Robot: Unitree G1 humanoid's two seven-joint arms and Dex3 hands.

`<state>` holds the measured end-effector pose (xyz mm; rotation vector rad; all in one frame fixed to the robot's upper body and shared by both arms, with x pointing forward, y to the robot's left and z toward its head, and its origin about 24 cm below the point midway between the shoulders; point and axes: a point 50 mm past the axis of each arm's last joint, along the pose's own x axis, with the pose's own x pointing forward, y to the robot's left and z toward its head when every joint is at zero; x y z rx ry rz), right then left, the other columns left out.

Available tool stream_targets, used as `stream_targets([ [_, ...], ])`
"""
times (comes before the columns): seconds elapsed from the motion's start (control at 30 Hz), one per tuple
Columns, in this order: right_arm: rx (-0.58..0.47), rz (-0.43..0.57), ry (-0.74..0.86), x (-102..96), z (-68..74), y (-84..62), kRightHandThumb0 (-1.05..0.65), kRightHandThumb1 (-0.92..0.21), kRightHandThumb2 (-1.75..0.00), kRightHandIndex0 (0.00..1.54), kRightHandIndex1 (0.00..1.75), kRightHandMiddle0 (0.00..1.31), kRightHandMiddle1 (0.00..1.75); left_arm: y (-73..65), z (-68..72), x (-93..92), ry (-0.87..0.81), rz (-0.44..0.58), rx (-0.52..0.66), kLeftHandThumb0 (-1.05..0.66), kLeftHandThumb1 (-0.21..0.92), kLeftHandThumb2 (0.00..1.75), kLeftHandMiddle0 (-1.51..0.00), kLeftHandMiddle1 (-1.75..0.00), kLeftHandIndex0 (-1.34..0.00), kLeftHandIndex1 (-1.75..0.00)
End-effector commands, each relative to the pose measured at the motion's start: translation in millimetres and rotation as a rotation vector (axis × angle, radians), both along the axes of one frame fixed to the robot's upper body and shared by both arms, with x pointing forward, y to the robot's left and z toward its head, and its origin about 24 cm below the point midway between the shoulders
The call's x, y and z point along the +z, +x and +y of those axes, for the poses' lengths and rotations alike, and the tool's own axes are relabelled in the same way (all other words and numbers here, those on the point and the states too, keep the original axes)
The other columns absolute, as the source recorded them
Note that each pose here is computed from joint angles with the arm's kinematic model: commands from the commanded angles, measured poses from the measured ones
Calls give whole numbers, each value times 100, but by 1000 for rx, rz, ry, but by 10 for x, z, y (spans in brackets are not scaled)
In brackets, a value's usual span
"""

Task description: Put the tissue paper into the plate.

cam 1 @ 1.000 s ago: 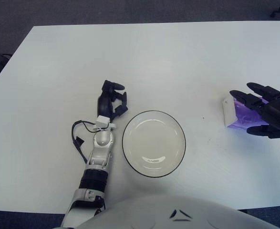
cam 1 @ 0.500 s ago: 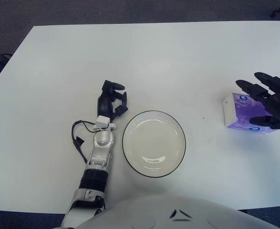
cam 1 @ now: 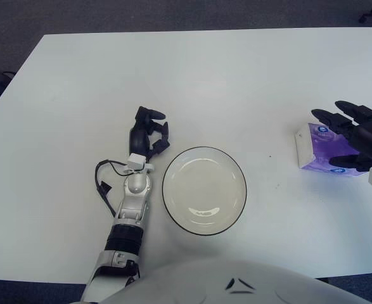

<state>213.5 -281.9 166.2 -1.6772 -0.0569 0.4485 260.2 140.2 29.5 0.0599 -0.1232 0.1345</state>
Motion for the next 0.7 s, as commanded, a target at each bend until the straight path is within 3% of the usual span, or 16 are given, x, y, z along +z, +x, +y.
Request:
stream_targets([
  [0.0, 11, 57, 7, -81, 31, 24, -105, -84, -26, 0, 0, 0, 0, -373, 112, -580, 29, 278, 41, -38, 69, 84, -52, -175, -33, -175],
  [0.37, 39, 166, 42, -236, 99, 48, -105, -79, -23, 0, 0, 0, 0, -392, 164, -569, 36, 280, 44, -38, 70, 84, -54, -175, -33, -175],
  [0.67, 79, 189, 70, -307, 154, 52, -105, -80, -23, 0, 0, 0, 0, -410, 206, -541, 33, 269, 42, -38, 69, 84, -52, -175, -33, -175],
])
